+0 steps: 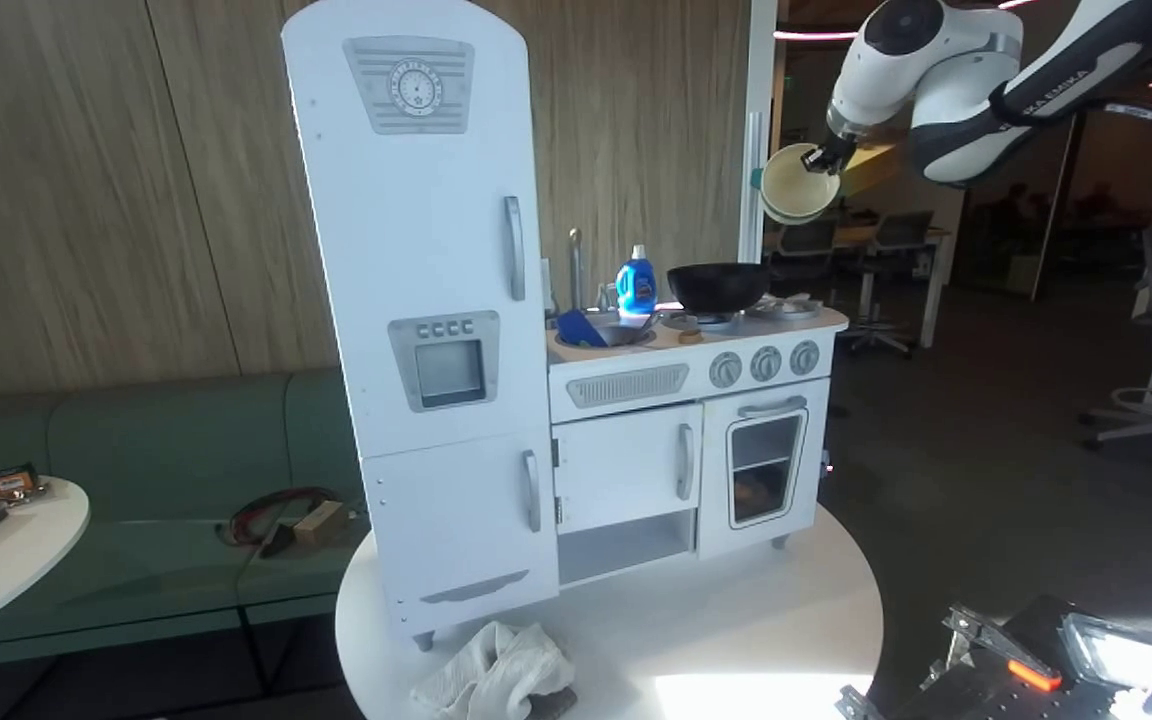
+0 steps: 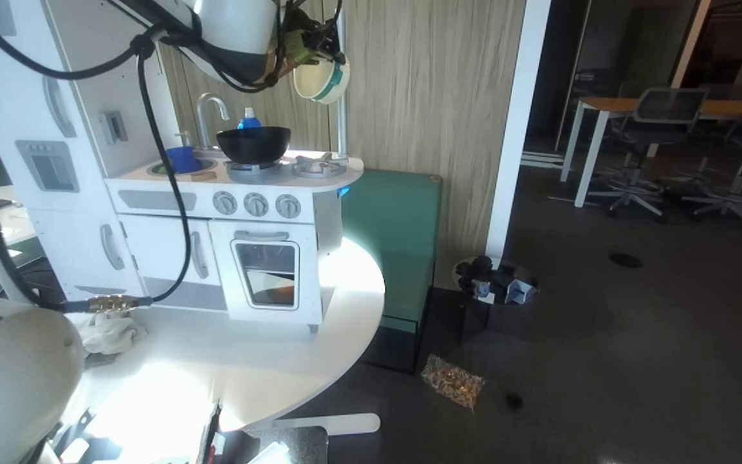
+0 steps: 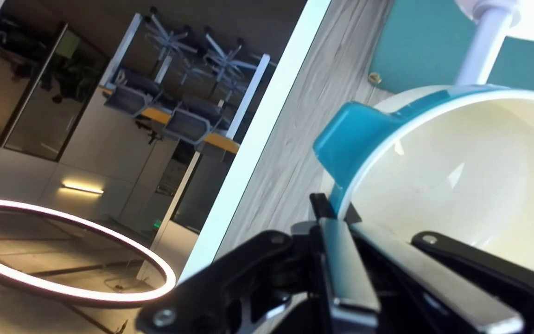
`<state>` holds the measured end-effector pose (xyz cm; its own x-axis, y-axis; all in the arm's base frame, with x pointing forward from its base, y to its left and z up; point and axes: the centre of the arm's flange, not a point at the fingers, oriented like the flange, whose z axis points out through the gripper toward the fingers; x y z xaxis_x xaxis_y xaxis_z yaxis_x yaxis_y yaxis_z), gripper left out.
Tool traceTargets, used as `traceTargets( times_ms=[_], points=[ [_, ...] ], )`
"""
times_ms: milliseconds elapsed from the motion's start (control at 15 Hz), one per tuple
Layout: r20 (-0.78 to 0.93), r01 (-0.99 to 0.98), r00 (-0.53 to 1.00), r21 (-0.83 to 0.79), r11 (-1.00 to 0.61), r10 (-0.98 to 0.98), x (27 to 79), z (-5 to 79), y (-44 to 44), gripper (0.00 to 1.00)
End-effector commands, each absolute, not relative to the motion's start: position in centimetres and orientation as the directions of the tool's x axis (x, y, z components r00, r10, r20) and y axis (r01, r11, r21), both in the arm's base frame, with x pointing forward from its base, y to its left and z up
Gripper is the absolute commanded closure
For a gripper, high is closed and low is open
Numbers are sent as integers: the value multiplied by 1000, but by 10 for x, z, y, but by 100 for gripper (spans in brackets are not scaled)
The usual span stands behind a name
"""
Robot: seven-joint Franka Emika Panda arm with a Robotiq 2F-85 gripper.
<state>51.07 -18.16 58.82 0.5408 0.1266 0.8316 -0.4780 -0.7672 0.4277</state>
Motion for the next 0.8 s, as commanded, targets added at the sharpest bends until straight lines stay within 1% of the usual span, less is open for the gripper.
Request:
traceTargets(
  times_ms=[0, 200, 333, 600, 733],
  points=[
    [761, -456, 649, 407, -791, 17, 521, 653, -186, 97],
    [663, -445, 742, 380, -811, -96, 514, 655, -186, 97],
    [604, -435, 781, 343, -832, -159, 516, 672, -186, 97],
    [531, -432, 814, 282, -857, -236, 511, 721, -202, 97],
    [479, -429, 834, 251, -868, -274, 513, 729, -217, 97]
  ],
)
